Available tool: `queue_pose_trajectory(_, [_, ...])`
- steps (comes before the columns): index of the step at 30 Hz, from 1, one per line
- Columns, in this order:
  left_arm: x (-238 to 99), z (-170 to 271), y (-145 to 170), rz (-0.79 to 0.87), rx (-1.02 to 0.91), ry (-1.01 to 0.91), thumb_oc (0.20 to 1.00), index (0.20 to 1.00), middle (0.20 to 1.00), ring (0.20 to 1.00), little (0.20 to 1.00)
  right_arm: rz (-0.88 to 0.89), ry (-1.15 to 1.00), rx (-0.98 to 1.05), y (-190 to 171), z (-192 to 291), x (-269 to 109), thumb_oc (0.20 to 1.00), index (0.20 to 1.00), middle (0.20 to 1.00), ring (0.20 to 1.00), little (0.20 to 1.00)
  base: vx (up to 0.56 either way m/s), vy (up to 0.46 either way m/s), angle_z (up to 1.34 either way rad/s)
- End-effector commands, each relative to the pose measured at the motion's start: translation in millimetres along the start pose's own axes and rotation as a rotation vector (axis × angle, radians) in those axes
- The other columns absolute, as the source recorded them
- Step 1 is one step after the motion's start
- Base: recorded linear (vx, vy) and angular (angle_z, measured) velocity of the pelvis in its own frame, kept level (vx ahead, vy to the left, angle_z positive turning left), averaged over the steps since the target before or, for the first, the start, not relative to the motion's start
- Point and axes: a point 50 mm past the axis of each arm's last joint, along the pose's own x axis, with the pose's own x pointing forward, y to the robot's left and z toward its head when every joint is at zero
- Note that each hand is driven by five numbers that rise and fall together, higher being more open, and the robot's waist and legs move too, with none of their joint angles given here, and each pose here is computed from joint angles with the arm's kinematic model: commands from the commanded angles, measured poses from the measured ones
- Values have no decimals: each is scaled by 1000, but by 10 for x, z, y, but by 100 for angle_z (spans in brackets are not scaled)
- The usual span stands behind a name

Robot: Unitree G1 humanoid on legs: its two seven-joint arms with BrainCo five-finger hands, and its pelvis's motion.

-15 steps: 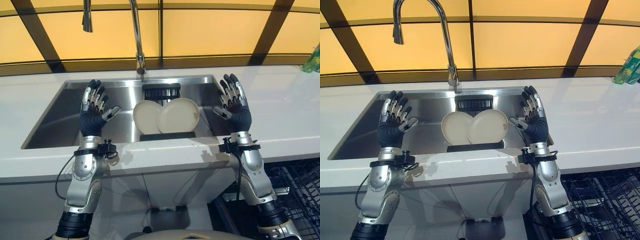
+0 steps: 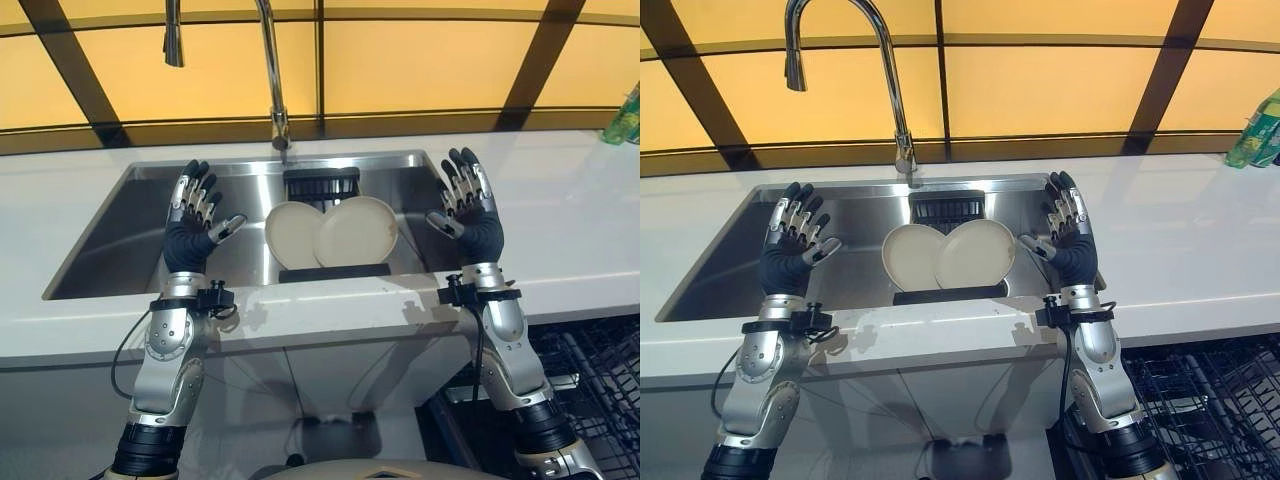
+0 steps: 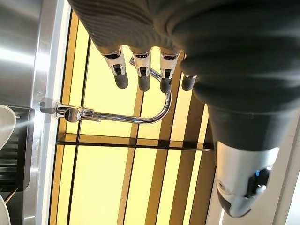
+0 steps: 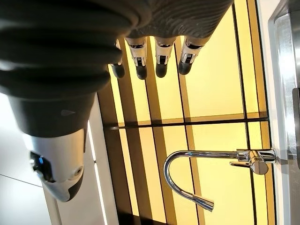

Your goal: Pick up plates and place into dishwasher.

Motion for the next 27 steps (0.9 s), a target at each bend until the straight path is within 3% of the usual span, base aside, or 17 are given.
queue_pose_trajectory(1, [105, 88, 89, -7, 29, -62, 1000, 1000, 1000, 1000, 1000, 21, -150, 22, 21, 270, 102, 1000, 1000, 1000, 1000, 1000, 17, -37, -1])
queue_pose_trajectory(27, [13, 109, 276, 47, 62, -78, 1000, 1000, 1000, 1000, 1000, 57, -131, 3, -42, 271, 40, 1000, 1000, 1000, 1000, 1000, 28, -104, -4])
